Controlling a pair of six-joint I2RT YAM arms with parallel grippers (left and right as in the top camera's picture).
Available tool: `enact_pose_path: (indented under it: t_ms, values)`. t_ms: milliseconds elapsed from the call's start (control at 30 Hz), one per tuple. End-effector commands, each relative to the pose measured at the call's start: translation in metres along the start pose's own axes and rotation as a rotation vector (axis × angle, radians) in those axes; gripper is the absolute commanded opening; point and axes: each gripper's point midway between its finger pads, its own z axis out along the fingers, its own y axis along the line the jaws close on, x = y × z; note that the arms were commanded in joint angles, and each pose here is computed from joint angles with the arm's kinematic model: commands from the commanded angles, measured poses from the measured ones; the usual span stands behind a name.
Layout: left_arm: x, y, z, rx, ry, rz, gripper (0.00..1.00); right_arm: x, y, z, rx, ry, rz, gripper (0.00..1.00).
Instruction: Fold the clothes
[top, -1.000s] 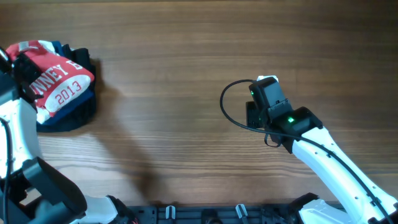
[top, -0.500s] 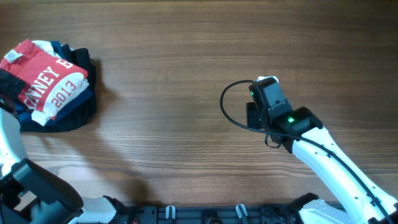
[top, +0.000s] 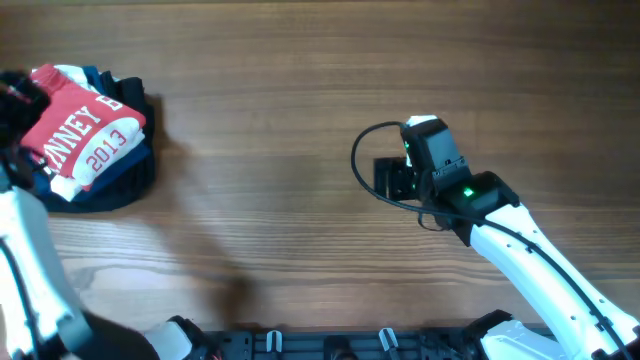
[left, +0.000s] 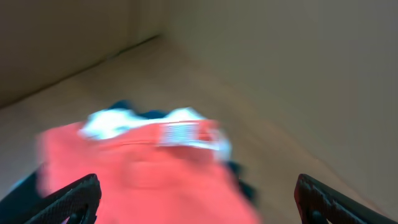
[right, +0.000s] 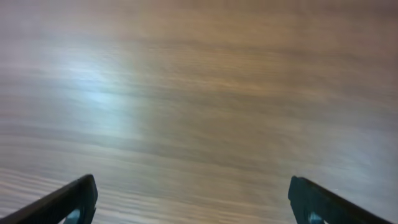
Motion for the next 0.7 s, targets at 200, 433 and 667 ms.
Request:
enact_pose_path:
  t_ms: [200,433,667]
  values:
    - [0.113,-0.162,-0.044,0.332,0.324,0.258,1.0,-0.05,0.017,-0.008,-0.112,-0.184,0.035,0.99]
    - [0.194,-0.196,-0.085,0.428,0.569,0.449,1.0,-0.09,-0.03,-0.028,-0.129,-0.243,0.168,1.0]
    - [0.223,-0.164,-0.114,0.347,0.751,0.465,1.0,-0.057,-0.07,-0.042,-0.023,-0.108,0.246,0.99]
